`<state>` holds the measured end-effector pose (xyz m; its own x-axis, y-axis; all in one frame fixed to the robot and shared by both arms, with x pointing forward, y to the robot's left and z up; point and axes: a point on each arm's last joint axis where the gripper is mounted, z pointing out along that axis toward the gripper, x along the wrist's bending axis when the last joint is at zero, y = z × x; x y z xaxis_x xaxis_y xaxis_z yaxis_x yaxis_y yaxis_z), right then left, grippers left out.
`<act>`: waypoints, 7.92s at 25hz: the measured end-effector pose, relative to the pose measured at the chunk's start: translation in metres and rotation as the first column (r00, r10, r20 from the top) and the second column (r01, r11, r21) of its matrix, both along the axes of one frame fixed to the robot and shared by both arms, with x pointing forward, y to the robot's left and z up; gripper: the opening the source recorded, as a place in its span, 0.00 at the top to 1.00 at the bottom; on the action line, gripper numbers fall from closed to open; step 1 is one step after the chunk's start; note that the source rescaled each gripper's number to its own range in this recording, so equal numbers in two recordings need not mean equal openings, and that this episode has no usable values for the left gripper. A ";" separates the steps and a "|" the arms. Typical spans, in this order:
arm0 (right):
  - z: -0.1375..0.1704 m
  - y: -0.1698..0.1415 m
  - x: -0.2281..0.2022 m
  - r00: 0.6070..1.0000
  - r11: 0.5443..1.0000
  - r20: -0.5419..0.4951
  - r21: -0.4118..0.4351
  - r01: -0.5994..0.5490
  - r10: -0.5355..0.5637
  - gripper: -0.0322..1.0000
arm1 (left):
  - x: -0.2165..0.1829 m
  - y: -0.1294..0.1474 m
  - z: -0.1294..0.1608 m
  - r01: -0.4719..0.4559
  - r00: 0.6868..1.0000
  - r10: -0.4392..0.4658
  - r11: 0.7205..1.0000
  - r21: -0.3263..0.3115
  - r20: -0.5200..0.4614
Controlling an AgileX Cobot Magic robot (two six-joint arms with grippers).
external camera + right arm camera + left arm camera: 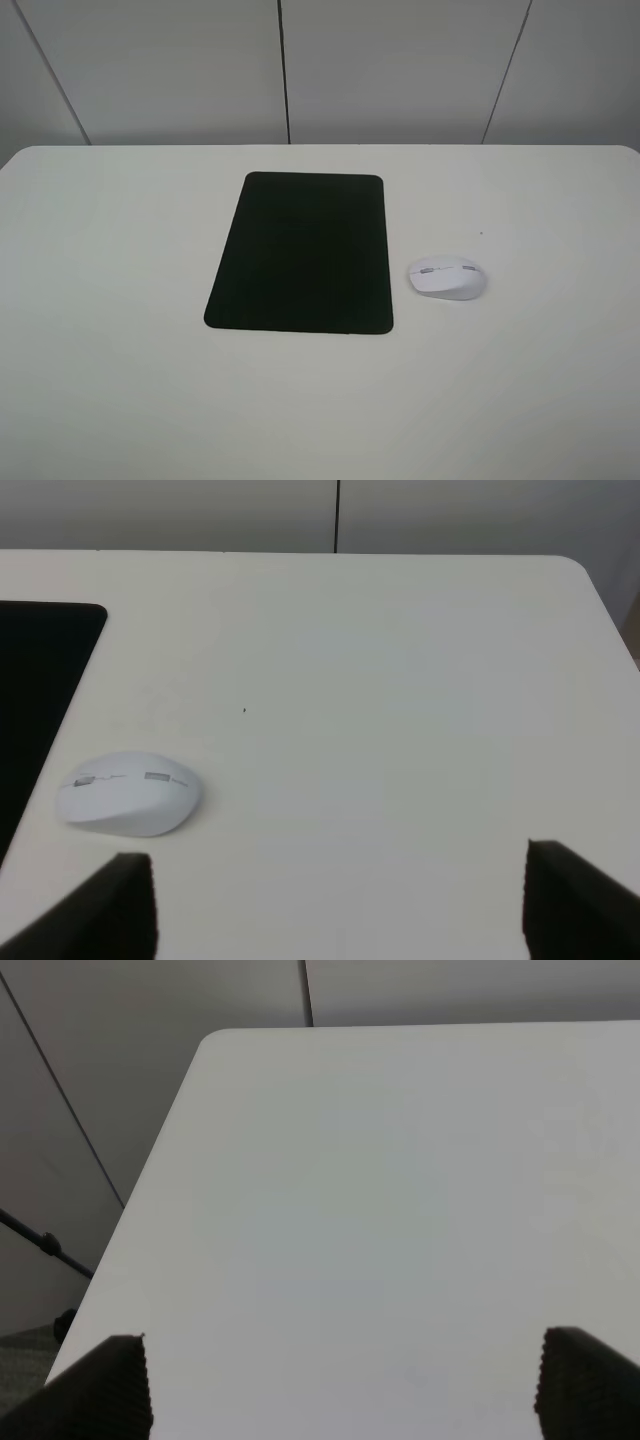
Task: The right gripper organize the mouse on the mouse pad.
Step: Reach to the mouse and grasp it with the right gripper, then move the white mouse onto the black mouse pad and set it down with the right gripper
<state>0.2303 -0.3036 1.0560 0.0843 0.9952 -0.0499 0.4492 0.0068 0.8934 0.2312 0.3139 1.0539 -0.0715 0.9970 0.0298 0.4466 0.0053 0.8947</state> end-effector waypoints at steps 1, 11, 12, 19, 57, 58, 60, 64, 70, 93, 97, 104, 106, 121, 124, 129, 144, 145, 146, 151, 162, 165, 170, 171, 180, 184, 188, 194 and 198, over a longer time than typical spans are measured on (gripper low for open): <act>0.000 0.000 0.000 1.000 1.000 0.000 0.000 0.000 0.000 0.41 | 0.000 0.000 0.000 0.000 1.000 0.000 1.000 0.000 0.000; 0.004 0.001 0.025 0.992 1.000 -0.127 0.020 -0.014 0.017 0.41 | 0.000 0.000 0.000 0.000 1.000 0.000 1.000 0.000 0.000; 0.006 0.001 0.033 0.988 0.999 -0.149 0.025 -0.023 0.026 0.41 | 0.000 0.000 0.000 0.000 1.000 0.000 1.000 0.000 0.000; 0.019 0.008 0.094 0.936 0.980 -0.299 -0.012 -0.198 0.185 0.41 | 0.000 0.000 0.000 0.000 1.000 0.000 1.000 0.000 0.000; -0.129 0.107 0.312 0.124 0.260 -0.858 0.012 -0.965 0.499 0.41 | 0.000 0.000 0.000 0.000 1.000 0.000 1.000 0.000 0.000; -0.132 0.109 0.313 0.121 0.252 -0.857 0.010 -0.968 0.501 0.41 | 0.000 0.000 0.000 0.000 1.000 0.000 1.000 0.000 0.000; -0.140 0.111 0.315 0.108 0.231 -0.858 0.012 -0.973 0.502 0.41 | 0.000 0.000 0.000 0.000 1.000 0.000 1.000 0.000 0.000; -0.151 0.112 0.318 0.083 0.198 -0.863 0.020 -0.980 0.499 0.41 | 0.000 0.000 0.000 0.000 1.000 0.000 1.000 0.000 0.000; -0.163 0.112 0.323 0.090 0.177 -0.867 -0.003 -0.984 0.490 0.41 | 0.000 0.000 0.000 0.000 1.000 0.000 1.000 0.000 0.000; -0.190 0.111 0.326 0.059 0.183 -0.876 0.033 -0.983 0.478 0.41 | 0.000 0.000 0.000 0.000 1.000 0.000 1.000 0.000 0.000; -0.190 0.111 0.325 0.054 0.183 -0.878 0.039 -0.982 0.476 0.62 | 0.000 0.000 0.000 0.000 1.000 0.000 1.000 0.000 0.000; -0.190 0.111 0.325 0.050 0.183 -0.879 0.043 -0.982 0.475 0.95 | 0.000 0.000 0.000 0.000 1.000 0.000 1.000 0.000 0.000; -0.190 0.111 0.325 0.050 0.183 -0.879 0.043 -0.982 0.475 0.95 | 0.000 0.000 0.000 0.000 1.000 0.000 1.000 0.000 0.000; -0.191 0.111 0.325 0.050 0.183 -0.879 0.043 -0.982 0.475 0.95 | 0.000 0.000 0.000 0.000 1.000 0.000 1.000 0.000 0.000; -0.191 0.111 0.325 0.050 0.183 -0.879 0.043 -0.982 0.475 0.95 | 0.000 0.000 0.000 0.000 1.000 0.000 1.000 0.000 0.000; -0.188 0.112 0.326 0.058 0.188 -0.875 0.038 -0.981 0.480 0.95 | 0.000 0.000 0.000 0.000 1.000 0.000 1.000 0.000 0.000; -0.116 0.154 0.334 0.491 0.699 -0.723 -0.016 -0.715 0.486 0.95 | 0.000 0.000 0.000 0.000 1.000 0.000 1.000 0.000 0.000; -0.111 0.160 0.336 0.526 0.735 -0.709 -0.017 -0.678 0.469 0.95 | 0.000 0.000 0.000 0.000 1.000 0.000 1.000 0.000 0.000; -0.106 0.167 0.339 0.565 0.779 -0.695 -0.012 -0.627 0.444 0.95 | 0.000 0.000 0.000 0.000 1.000 0.000 1.000 0.000 0.000; -0.095 0.200 0.352 0.652 0.900 -0.676 0.039 -0.434 0.343 0.95 | 0.000 0.000 0.000 0.000 1.000 0.000 1.000 0.000 0.000; -0.135 0.265 0.367 0.617 0.932 -0.722 0.111 -0.344 0.313 0.95 | 0.000 0.000 0.000 0.000 1.000 0.000 1.000 0.000 0.000; -0.149 0.273 0.374 0.624 0.952 -0.728 0.131 -0.278 0.283 0.95 | 0.000 0.000 0.000 0.000 1.000 0.000 1.000 0.000 0.000; -0.168 0.281 0.386 0.630 0.971 -0.741 0.145 -0.188 0.233 0.95 | 0.000 0.000 0.000 0.000 1.000 0.000 1.000 0.000 0.000; -0.170 0.283 0.388 0.627 0.973 -0.746 0.144 -0.179 0.225 0.95 | 0.000 0.000 0.000 0.000 1.000 0.000 1.000 0.000 0.000; -0.183 0.286 0.400 0.655 0.985 -0.737 0.107 -0.134 0.169 0.95 | 0.000 0.001 0.000 -0.006 1.000 0.006 1.000 0.008 0.001; -0.186 0.286 0.402 0.657 0.986 -0.735 0.097 -0.138 0.164 0.95 | 0.000 0.001 0.000 -0.006 1.000 0.006 1.000 0.009 0.001; -0.187 0.286 0.402 0.655 0.986 -0.738 0.095 -0.138 0.162 0.95 | 0.000 0.001 0.000 -0.007 1.000 0.007 1.000 0.010 0.001; -0.189 0.286 0.403 0.656 0.986 -0.738 0.087 -0.141 0.159 0.95 | 0.000 0.001 0.000 -0.007 1.000 0.007 1.000 0.010 0.001; -0.189 0.286 0.403 0.659 0.986 -0.736 0.079 -0.146 0.157 0.95 | 0.000 0.001 0.000 -0.007 1.000 0.007 1.000 0.010 0.001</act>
<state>0.6334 -0.0181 0.8667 -0.1269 0.9918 -0.0169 0.9543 0.1267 0.2706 0.2311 0.3149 1.0541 -0.0784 0.9961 0.0397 0.4460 -0.0006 0.8950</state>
